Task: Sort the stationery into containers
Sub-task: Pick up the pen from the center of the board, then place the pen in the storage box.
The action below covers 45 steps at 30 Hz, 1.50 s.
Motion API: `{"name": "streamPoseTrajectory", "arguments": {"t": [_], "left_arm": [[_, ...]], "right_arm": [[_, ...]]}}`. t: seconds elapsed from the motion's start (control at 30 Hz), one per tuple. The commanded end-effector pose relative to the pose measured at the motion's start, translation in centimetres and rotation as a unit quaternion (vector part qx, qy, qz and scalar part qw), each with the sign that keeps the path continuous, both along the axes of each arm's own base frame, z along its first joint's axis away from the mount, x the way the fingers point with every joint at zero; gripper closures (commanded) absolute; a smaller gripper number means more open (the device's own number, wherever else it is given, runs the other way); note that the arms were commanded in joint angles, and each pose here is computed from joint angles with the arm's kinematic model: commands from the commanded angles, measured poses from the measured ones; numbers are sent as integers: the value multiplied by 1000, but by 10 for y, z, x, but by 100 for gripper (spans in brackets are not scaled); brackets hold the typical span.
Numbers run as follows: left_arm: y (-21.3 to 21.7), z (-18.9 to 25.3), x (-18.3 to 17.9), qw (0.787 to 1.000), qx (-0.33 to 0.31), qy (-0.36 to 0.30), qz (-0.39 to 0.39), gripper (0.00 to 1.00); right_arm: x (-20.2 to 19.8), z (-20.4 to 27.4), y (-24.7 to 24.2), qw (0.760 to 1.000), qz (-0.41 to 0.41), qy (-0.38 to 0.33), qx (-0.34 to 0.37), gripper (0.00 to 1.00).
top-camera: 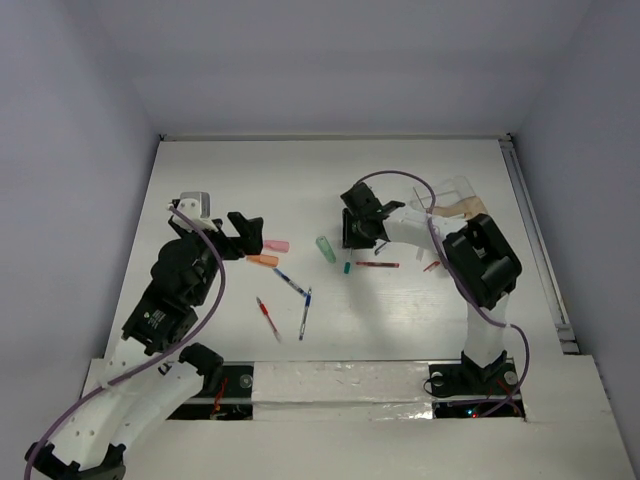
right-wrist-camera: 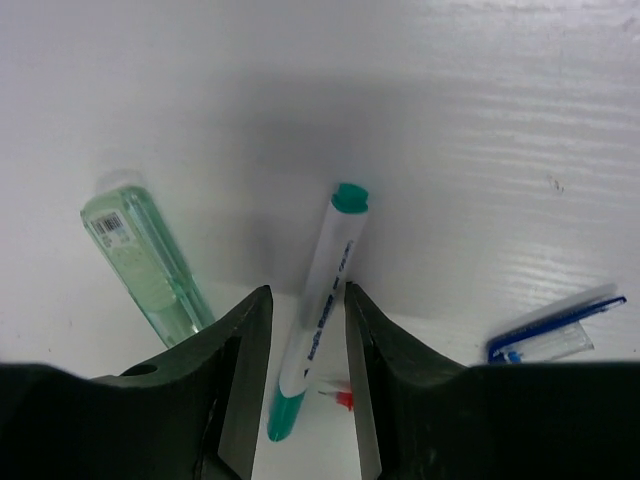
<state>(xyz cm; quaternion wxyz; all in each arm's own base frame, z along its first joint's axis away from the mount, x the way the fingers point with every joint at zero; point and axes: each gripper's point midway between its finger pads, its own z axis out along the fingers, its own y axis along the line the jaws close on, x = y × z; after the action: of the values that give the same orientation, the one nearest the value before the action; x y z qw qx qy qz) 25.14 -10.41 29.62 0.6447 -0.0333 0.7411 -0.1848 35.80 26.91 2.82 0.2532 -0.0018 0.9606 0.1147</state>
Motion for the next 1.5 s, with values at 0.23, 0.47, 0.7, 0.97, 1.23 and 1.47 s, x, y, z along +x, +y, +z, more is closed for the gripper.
{"name": "streamPoseTrajectory", "arguments": {"t": [0.23,0.47,0.7,0.97,1.23,1.47], "left_arm": [[-1,15,-6,999,-13,-32,-5,1],[-8,16,-9,999,-14,-34,-21,1],[-10,17,-10,999,-16,-37,-30,1],[-13,17,-11,998,-17,-38,-38,1],[-13,14,-9,999,-13,-33,-34,1],[-13,12,-7,999,-9,-30,-32,1]], "right_arm": [[15,-14,4,998,-21,-3,-51,98],[68,76,15,988,-83,-125,30,100],[89,188,-121,910,-280,-287,110,100],[34,205,-300,795,-483,-362,59,100],[49,180,-323,779,-516,-353,35,100],[65,144,-316,803,-506,-313,23,100]]}}
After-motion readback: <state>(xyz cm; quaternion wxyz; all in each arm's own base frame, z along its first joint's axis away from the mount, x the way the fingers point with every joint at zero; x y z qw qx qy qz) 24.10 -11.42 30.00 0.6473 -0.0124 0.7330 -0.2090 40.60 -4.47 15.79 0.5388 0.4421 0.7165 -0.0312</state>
